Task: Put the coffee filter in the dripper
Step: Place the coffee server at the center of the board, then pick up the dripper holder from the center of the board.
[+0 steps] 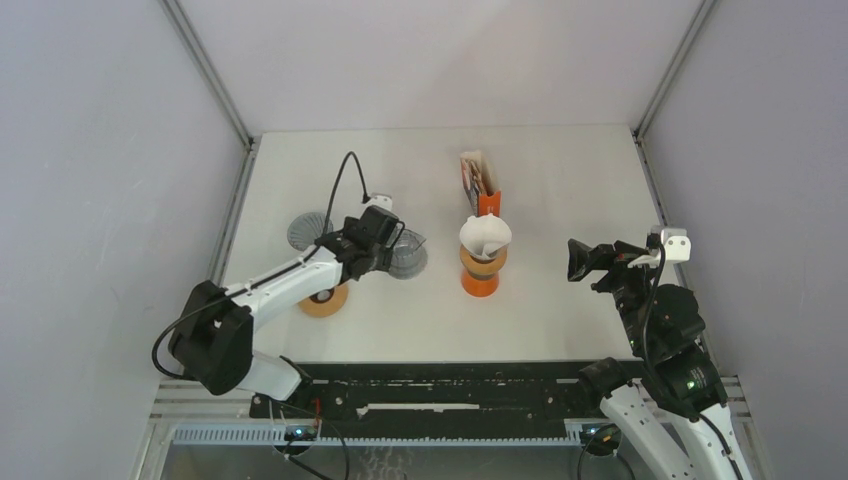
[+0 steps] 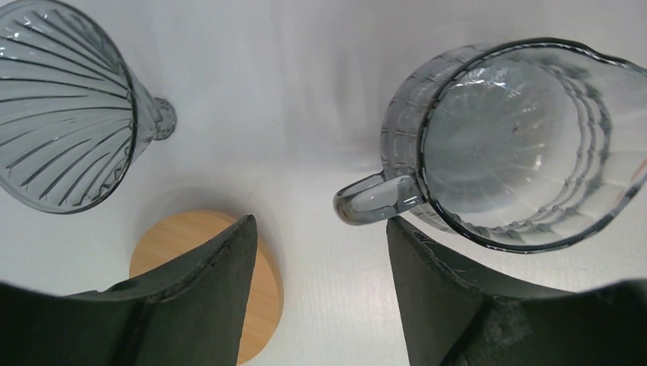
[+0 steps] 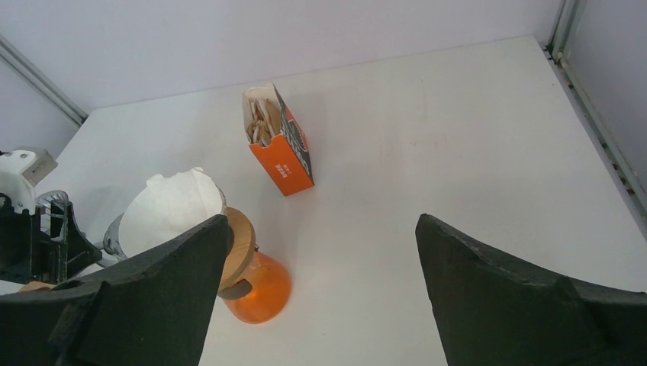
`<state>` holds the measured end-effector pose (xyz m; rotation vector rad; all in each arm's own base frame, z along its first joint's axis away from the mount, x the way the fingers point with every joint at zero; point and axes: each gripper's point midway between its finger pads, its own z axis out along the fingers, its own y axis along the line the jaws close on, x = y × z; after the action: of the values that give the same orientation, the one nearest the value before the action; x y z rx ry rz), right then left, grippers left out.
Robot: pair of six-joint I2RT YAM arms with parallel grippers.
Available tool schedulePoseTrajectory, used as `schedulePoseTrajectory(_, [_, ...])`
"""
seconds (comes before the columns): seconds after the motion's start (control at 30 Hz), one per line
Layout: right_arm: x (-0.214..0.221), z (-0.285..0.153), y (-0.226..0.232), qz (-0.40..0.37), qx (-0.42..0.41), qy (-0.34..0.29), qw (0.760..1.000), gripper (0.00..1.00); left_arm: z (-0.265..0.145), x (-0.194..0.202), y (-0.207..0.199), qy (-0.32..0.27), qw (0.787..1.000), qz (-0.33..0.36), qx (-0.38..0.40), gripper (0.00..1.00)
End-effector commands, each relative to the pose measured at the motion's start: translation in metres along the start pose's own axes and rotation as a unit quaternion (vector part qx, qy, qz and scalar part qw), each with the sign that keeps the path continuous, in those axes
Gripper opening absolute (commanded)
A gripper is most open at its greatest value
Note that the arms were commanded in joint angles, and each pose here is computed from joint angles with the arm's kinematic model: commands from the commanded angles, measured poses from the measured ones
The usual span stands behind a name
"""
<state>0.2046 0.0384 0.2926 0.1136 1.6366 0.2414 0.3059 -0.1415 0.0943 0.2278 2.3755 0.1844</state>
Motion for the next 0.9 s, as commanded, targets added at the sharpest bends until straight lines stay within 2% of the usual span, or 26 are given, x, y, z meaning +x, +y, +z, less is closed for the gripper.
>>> schedulePoseTrajectory(0.0, [-0.006,0.003,0.004,0.008,-0.006,-0.011,1.000,1.00,-0.005,-0.008,0.013,-0.015,0.999,-0.047,-0.019,0.68])
schedulePoseTrajectory(0.3, [-0.006,0.002,0.004,0.008,-0.009,-0.012,1.000,1.00,-0.020,-0.011,0.010,-0.034,0.997,-0.070,0.017,0.71])
schedulePoseTrajectory(0.47, [-0.006,0.002,0.005,0.007,-0.010,-0.012,1.000,1.00,-0.036,-0.009,0.015,-0.049,0.992,-0.108,0.033,0.74])
schedulePoseTrajectory(0.7, [-0.006,0.001,0.007,0.009,-0.017,-0.012,1.000,1.00,-0.045,0.012,0.035,-0.066,0.975,-0.207,0.054,0.79])
schedulePoseTrajectory(0.87, [-0.006,0.000,0.010,0.009,-0.026,-0.012,1.000,1.00,-0.041,0.036,0.055,-0.075,0.944,-0.314,0.067,0.80])
